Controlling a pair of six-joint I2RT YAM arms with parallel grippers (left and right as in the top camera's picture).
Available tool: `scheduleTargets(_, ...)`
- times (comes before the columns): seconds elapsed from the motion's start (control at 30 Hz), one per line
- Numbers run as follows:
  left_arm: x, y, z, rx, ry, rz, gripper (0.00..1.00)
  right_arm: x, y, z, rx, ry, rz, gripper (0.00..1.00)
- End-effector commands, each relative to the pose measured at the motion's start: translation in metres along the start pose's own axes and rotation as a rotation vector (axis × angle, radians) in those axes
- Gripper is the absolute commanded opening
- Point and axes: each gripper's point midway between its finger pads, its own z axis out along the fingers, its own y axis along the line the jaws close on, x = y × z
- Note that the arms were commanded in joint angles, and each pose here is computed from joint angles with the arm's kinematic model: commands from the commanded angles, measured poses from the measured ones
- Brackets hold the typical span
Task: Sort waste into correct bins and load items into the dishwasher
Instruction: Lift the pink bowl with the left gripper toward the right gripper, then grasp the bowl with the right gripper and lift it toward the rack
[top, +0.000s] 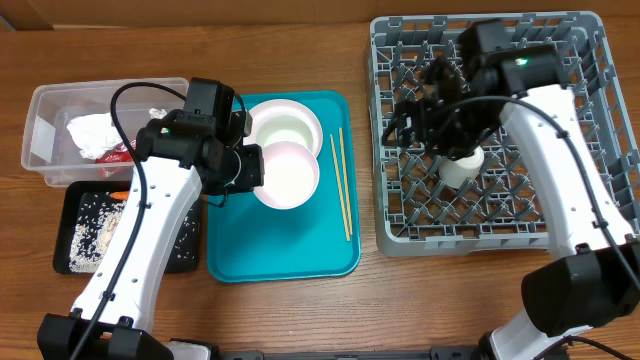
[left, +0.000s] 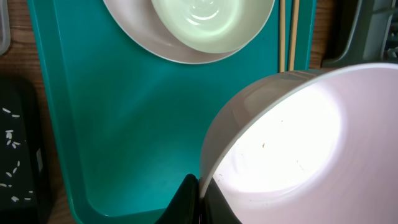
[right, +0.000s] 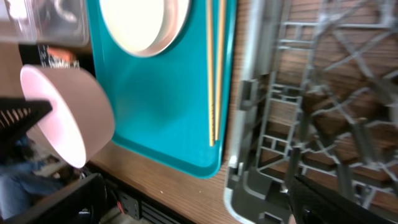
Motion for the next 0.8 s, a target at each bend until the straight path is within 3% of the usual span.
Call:
scheduleTargets(0.0, -0.006, -0.007, -0.005, 0.024, -0.020, 0.004, 0.04, 0.003, 0.021, 0.007, 0.018, 0.000, -0.091, 0.95)
scheduleTargets(0.13, -0.005, -0.011, -0.005, 0.047, -0.013, 0.004, 0.04, 0.006, 0.043, 0.021, 0.047, -0.006, -0.183, 0.87)
scheduleTargets(0.47, -0.001, -0.019, -0.006, 0.086, 0.003, 0.009, 0.05, 0.005, 0.082, 0.051, 0.178, -0.093, -0.343, 0.88)
scheduleTargets(0.77, -0.001, -0.021, -0.006, 0.095, 0.007, 0.009, 0.06, 0.006, 0.097, 0.080, 0.165, -0.126, -0.366, 0.85)
